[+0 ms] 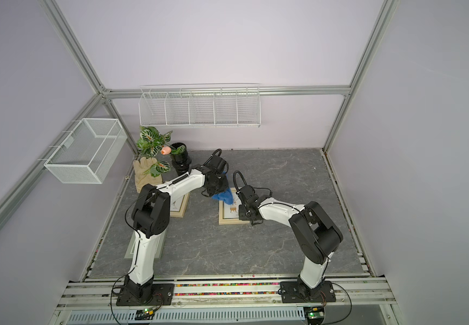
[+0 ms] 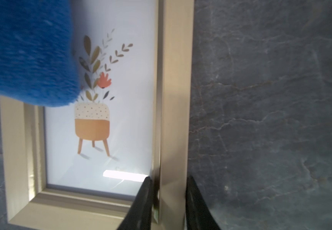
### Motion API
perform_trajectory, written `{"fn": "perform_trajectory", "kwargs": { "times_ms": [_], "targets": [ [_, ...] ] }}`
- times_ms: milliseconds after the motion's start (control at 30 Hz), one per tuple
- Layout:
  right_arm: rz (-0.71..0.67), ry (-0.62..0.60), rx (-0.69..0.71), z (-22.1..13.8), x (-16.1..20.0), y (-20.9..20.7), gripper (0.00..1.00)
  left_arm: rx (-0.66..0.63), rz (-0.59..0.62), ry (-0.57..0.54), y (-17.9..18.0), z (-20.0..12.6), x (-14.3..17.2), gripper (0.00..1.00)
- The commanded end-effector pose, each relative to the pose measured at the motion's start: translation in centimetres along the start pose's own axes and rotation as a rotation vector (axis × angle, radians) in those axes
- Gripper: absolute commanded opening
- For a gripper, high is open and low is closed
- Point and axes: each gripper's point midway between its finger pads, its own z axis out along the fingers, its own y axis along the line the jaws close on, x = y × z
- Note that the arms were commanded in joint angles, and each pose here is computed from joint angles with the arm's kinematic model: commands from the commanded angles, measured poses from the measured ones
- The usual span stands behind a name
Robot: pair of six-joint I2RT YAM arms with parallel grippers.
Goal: Wipe the picture frame with a cloth
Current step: Wipe the dirt from the picture frame.
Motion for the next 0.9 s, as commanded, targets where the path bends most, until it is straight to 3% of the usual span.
{"fn": "perform_trajectory", "kwargs": {
  "times_ms": [0, 267, 367, 433, 567, 733, 867],
  "targets": [
    [-0.001, 0.064, 0.055, 0.7, 2.0, -2.0, 0.22, -0.043, 0.046, 0.042, 1.0, -1.0, 3.0, 0.00],
    [0.004, 0.072, 0.065, 0.8, 1.9, -2.3, 0.22, 0.048, 0.069, 0.124, 0.1, -3.1, 11.3, 0.00],
    [0.000, 0.078, 0.068, 0.9, 2.0, -2.4, 0.21, 0.057, 0.079, 0.146, 0.0, -3.3, 12.9, 0.00],
    [0.002, 0.076, 0.070, 0.9, 2.0, -2.4, 0.21, 0.036, 0.073, 0.134, 0.6, -3.0, 12.1, 0.00],
    [0.010, 0.077, 0.059, 0.8, 2.1, -2.2, 0.21, 0.009, 0.033, 0.066, 1.5, -1.7, 6.9, 0.00],
    [0.011, 0.076, 0.060, 0.7, 2.2, -2.3, 0.21, 0.008, 0.049, -0.006, -0.5, -0.1, 1.0, 0.00],
    [0.013, 0.073, 0.060, 0.7, 2.2, -2.4, 0.21, -0.026, 0.055, -0.001, -0.8, 0.1, 1.5, 0.00]
  ]
}}
